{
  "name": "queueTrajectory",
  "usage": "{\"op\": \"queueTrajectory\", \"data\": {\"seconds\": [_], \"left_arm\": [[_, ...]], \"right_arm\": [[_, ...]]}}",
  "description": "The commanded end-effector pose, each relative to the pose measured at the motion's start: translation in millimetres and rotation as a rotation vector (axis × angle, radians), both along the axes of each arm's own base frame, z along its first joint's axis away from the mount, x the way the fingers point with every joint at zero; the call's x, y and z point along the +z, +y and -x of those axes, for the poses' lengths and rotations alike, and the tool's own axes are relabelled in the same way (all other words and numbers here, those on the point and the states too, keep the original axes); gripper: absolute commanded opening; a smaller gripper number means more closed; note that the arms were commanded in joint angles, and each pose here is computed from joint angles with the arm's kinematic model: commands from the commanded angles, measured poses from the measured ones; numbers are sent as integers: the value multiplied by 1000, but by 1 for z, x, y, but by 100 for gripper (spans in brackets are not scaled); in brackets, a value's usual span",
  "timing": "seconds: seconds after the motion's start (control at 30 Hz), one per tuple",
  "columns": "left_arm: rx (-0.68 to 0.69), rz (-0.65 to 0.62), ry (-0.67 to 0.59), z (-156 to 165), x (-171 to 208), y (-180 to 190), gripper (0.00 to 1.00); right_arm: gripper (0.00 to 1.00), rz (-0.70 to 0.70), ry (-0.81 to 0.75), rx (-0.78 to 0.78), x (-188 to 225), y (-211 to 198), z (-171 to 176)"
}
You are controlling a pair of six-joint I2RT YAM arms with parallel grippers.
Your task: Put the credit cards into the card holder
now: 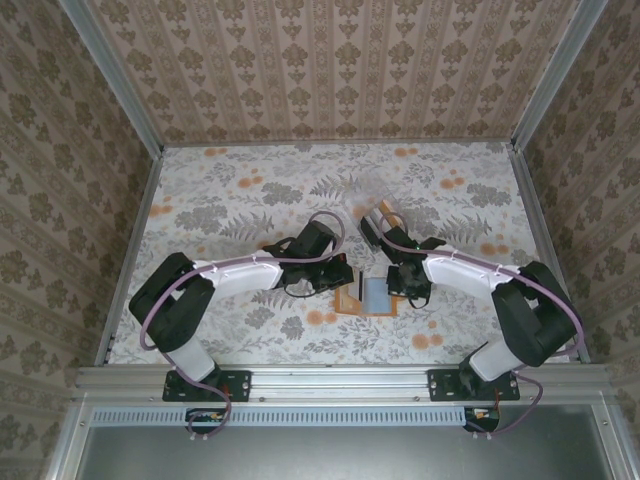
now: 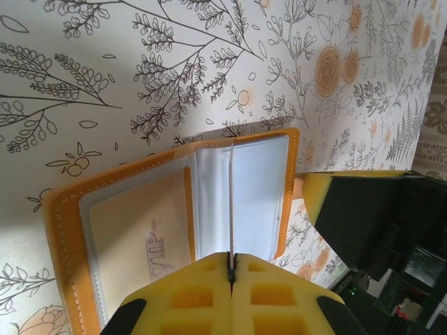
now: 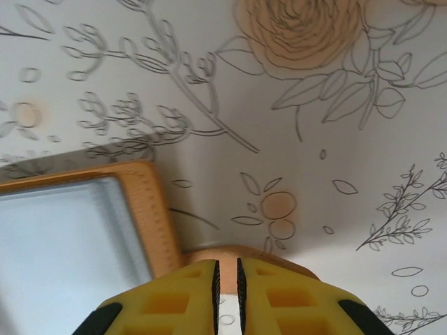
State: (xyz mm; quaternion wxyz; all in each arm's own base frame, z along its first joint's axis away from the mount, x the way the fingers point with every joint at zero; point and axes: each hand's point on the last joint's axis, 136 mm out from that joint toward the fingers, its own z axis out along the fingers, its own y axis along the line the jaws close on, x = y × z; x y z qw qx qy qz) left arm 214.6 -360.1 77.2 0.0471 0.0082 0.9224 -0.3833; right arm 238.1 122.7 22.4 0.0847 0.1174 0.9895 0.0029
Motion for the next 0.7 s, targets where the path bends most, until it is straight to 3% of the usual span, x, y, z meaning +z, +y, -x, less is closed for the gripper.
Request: {"op": "queueTrajectory", "data": {"seconds": [0.0,0.33,0.67], "left_arm": [[-31,-17,-34,1,-7,-2,0],[-9,-60,-92,5,-19,11,0],[-4,-8,-132,8,-29,7,0]], "right_arm": [[19,52,47,11,-14,-11,9],[23,23,72,-8,-31,-12,23],[23,-15,92,-20,-40,-9,32]]}}
